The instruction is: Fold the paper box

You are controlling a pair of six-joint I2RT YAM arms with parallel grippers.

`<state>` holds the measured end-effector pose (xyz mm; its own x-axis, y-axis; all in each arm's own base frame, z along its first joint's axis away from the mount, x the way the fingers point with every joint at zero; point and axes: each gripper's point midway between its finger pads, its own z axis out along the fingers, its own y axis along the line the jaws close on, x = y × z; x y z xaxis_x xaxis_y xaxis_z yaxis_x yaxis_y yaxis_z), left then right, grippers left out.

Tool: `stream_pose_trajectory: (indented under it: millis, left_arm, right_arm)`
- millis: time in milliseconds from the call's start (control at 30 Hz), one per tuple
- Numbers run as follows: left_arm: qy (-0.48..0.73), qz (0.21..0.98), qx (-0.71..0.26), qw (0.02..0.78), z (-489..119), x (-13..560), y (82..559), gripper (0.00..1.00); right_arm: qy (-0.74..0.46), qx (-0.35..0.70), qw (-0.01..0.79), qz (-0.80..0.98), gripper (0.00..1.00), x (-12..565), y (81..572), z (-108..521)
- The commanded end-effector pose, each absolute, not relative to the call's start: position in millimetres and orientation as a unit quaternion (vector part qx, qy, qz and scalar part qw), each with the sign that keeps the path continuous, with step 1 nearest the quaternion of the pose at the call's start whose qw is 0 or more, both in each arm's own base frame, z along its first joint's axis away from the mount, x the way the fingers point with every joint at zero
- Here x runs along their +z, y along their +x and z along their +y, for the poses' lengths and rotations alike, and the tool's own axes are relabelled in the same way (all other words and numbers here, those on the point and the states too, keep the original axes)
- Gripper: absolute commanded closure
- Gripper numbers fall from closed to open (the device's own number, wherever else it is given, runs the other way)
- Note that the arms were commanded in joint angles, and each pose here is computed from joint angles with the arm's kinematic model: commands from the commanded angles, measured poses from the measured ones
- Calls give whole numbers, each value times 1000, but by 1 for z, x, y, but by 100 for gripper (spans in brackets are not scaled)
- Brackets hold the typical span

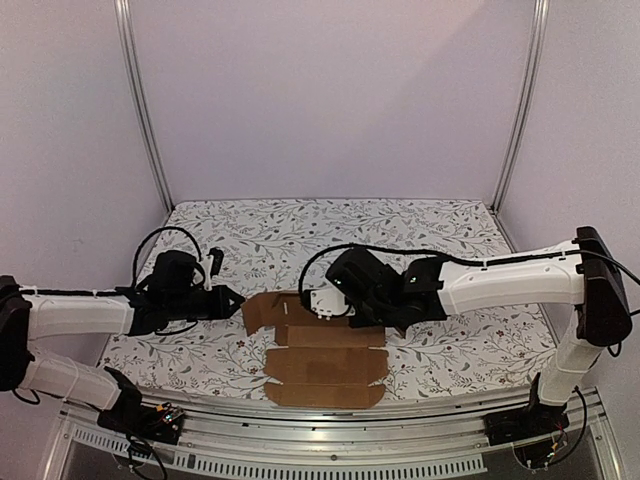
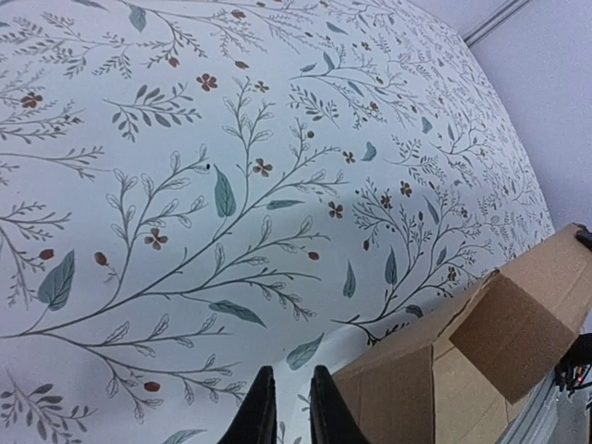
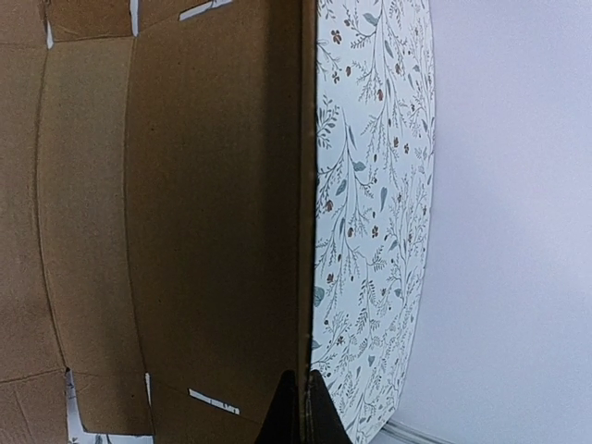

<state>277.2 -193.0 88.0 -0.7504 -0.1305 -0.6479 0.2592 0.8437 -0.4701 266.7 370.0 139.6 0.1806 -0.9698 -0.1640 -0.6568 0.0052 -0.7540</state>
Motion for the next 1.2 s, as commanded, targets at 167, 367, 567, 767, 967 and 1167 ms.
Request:
stream_pose_trajectory:
  millis: [167,367,567,767,967,1167]
  left_arm:
    - [99,863,-375,322,-234,88,276,86]
    - [129,849,-409,308,-247,93,263,84]
    - [150,849,-414,293,-252,85,247,81]
    - [161,856,-403,280,-255,74,236,78]
    - [176,863,-387,273,-260,70,228,75]
    - [182,867,-378,269,-262,65,224,72]
  right_arm:
    - [-680,-201,395,584,100,157,259,373]
    - [-673,-215,405,581,100,159,259,374]
    - [-670,-233,415,570,100,156,258,371]
    - [-665,-236,418,572,100,152,257,368]
    - [-659,-260,438,554,100,148,252,368]
    - [-655,-283,451,537,100,148,246,367]
